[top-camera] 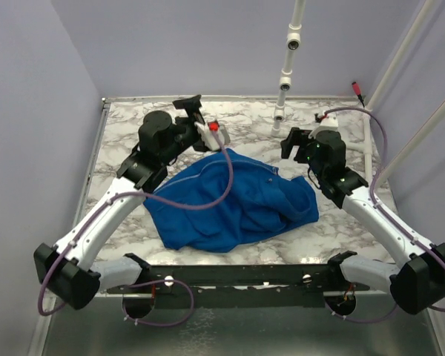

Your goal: Zip up the jacket

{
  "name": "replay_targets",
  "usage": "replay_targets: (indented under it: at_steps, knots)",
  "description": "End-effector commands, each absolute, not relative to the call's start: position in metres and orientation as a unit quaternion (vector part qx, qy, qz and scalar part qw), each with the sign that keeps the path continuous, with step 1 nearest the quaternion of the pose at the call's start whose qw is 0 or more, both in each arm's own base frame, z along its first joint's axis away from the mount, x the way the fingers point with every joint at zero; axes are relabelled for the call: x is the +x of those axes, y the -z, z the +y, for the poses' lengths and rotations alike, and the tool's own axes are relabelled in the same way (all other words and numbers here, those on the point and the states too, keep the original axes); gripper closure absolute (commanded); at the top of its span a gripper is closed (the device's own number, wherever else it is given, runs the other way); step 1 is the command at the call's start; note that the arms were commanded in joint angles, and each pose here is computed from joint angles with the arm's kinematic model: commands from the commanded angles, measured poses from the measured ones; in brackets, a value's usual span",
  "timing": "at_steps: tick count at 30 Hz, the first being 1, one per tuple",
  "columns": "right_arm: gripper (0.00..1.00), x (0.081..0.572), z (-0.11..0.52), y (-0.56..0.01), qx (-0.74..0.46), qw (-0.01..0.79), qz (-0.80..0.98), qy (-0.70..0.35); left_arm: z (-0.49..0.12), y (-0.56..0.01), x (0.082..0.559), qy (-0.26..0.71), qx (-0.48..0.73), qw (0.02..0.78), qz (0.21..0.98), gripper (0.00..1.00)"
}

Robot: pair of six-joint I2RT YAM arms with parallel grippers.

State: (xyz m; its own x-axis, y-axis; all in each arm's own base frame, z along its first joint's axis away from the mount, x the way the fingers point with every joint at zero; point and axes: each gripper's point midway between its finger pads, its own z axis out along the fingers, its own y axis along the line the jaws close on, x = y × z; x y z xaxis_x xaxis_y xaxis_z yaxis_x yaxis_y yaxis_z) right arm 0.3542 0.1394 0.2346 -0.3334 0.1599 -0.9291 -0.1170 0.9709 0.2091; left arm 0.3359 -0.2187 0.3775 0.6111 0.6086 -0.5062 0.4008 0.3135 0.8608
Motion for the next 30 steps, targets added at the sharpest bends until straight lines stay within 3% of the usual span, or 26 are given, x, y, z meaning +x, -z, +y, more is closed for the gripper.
replay_targets:
  at_steps: [1, 5, 10, 19, 30]
  knots:
    - [0.00, 0.378, 0.113, -0.247, 0.078, 0.601, 0.782, -0.143, -0.165, -0.365, 0.409, -0.063, 0.352, 0.665, 0.655, 0.01]
    - [0.00, 0.383, 0.067, -0.244, 0.153, 0.640, 0.748, -0.093, -0.114, -0.331, 0.457, -0.046, 0.226, 0.622, 0.749, 0.01]
    - [0.00, 0.376, -0.009, -0.226, 0.229, 0.684, 0.691, 0.042, -0.069, -0.261, 0.464, -0.030, 0.178, 0.578, 0.796, 0.01]
    - [0.00, 0.361, -0.074, -0.142, 0.288, 0.621, 0.717, 0.133, -0.030, -0.122, 0.430, 0.004, 0.108, 0.549, 0.829, 0.01]
    - [0.00, 0.358, -0.083, -0.115, 0.254, 0.664, 0.691, 0.133, -0.018, -0.090, 0.407, 0.016, 0.024, 0.631, 0.776, 0.01]
